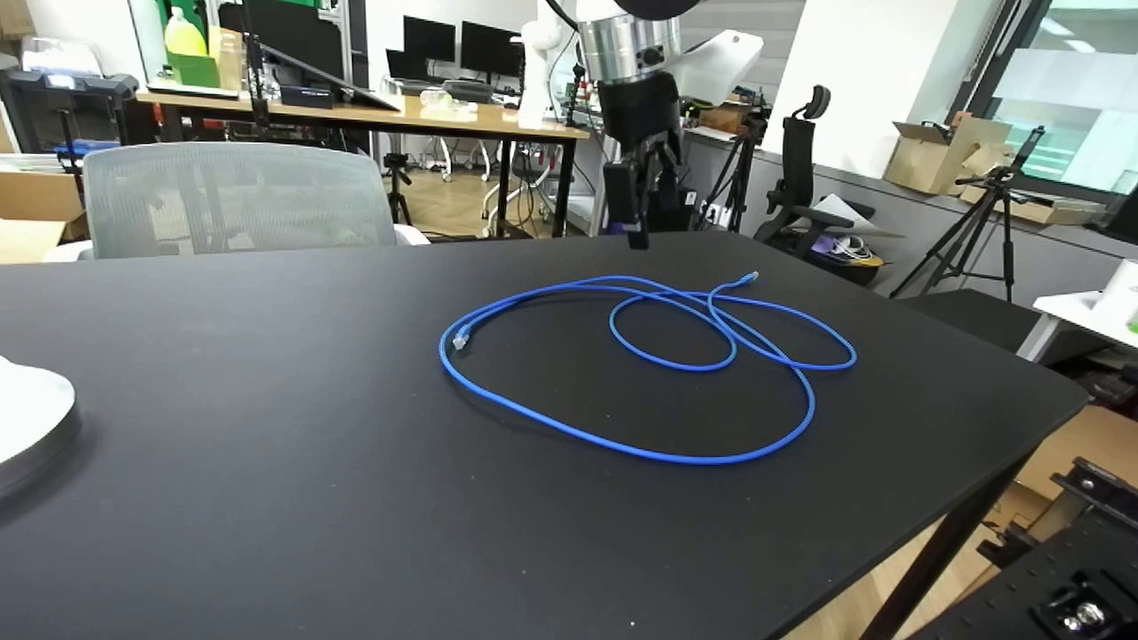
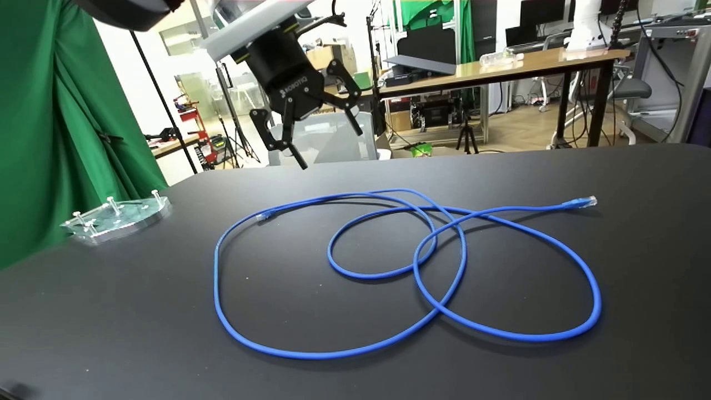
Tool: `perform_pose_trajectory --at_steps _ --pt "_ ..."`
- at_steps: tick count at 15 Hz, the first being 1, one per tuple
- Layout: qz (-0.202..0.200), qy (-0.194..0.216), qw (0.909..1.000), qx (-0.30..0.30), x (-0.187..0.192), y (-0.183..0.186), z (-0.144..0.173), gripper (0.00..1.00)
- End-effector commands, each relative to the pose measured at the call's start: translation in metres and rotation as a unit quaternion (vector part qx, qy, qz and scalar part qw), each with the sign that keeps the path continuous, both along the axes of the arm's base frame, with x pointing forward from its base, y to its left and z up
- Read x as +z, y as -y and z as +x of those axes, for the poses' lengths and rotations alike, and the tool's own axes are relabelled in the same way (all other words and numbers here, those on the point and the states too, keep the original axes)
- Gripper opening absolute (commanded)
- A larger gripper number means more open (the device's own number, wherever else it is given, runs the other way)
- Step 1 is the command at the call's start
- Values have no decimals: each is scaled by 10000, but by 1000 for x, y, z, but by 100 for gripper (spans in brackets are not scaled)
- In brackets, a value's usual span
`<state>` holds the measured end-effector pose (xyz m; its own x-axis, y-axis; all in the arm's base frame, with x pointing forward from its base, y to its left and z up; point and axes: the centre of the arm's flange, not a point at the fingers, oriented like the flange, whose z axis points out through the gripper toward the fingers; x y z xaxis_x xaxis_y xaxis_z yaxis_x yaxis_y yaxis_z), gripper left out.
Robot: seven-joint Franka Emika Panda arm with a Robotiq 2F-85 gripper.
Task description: Unravel the blue cord on the table
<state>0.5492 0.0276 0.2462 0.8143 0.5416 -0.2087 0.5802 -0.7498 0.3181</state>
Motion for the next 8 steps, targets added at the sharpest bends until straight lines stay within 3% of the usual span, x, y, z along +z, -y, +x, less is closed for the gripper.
perform_pose_trajectory --at_steps 1,3,8 --pt "3 -18 10000 26 -1 -3 -1 100" --pt "68 49 9999 -69 -3 -4 7 100" --pt "238 -288 9954 -885 -15 48 64 100"
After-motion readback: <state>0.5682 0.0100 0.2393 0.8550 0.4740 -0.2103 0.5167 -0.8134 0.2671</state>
